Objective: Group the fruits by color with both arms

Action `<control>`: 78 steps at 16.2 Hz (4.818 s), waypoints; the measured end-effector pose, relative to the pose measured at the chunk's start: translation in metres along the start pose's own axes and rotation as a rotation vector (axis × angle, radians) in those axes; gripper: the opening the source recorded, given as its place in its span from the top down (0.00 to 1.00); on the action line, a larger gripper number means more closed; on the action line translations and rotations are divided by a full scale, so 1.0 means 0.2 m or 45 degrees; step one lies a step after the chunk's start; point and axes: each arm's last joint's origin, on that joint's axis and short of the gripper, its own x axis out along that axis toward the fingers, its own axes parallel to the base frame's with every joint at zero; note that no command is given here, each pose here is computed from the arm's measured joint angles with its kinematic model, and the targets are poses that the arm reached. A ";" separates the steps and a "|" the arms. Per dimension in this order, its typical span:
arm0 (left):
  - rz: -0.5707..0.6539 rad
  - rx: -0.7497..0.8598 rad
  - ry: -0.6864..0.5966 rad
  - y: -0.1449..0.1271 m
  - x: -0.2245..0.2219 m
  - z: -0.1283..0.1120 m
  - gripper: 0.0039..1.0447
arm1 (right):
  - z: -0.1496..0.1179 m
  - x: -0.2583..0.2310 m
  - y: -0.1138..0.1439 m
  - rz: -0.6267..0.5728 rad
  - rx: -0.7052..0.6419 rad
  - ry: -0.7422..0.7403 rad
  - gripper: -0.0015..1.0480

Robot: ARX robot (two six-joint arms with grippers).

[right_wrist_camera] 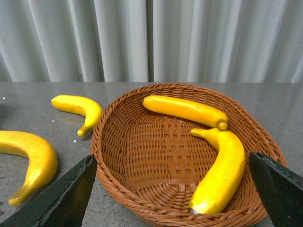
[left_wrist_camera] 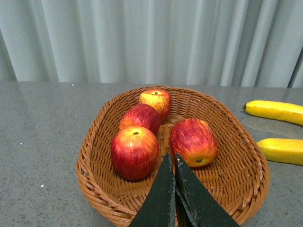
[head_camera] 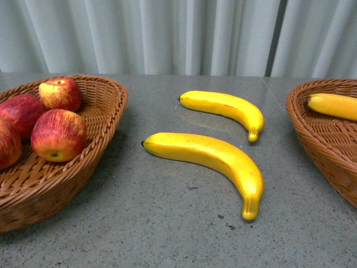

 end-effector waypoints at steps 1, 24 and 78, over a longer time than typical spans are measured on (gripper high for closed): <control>0.000 0.000 0.003 0.00 0.00 0.00 0.99 | 0.00 0.00 0.00 0.000 0.000 0.000 0.06; 0.004 -0.002 0.015 0.00 -0.06 -0.02 0.06 | 0.06 0.09 0.03 0.350 0.229 0.253 0.06; 0.000 -0.002 0.016 0.00 -0.06 -0.02 0.06 | 0.25 1.36 -0.32 0.432 -0.528 0.798 0.49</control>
